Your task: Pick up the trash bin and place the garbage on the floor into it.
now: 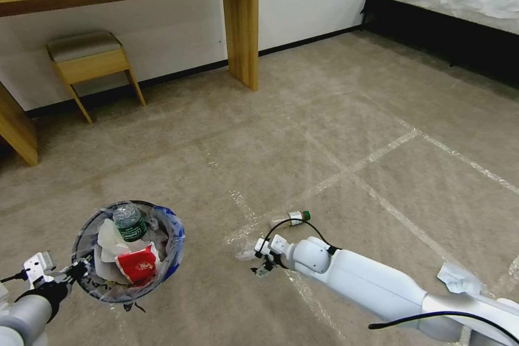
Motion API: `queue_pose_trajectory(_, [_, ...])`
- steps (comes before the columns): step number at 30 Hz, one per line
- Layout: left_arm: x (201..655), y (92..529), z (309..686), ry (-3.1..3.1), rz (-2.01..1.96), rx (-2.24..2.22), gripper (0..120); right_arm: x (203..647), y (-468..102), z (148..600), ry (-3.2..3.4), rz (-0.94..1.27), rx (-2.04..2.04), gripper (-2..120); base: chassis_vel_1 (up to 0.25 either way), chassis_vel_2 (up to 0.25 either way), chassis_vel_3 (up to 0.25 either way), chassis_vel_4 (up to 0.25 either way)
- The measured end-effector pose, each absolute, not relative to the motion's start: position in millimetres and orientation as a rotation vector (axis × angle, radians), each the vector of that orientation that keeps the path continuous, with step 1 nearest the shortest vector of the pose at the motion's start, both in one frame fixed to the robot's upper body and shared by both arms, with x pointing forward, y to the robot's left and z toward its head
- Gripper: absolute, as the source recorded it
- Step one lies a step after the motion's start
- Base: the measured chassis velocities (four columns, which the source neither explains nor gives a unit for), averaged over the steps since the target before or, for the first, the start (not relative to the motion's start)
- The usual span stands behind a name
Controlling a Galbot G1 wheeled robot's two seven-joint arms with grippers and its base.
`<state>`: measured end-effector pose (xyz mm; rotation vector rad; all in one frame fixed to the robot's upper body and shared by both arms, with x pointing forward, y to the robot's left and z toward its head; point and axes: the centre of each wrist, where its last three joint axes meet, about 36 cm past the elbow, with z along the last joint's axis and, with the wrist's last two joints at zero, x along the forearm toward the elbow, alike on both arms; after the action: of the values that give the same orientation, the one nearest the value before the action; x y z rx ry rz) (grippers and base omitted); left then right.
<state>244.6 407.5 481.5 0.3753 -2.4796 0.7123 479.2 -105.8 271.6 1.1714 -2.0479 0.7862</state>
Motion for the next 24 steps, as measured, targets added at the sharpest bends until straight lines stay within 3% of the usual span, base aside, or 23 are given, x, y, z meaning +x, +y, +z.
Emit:
queue_pose_trajectory(17, [242,407,479,-2.475,0.726,0.37,0,498,-89,241,-2.118,0.888,1.158,100,0.0,0.0,0.0,0.0])
queue_pose_trajectory(21, [242,407,479,-2.474,0.727,0.37,0,498,-91,235,-2.115,0.896,1.151,98,0.0,0.0,0.0,0.0])
queue_pose_trajectory(24, [242,407,479,-2.475,0.727,0.367,0,498,-92,230,-2.119,0.902,1.148,89,0.0,0.0,0.0,0.0])
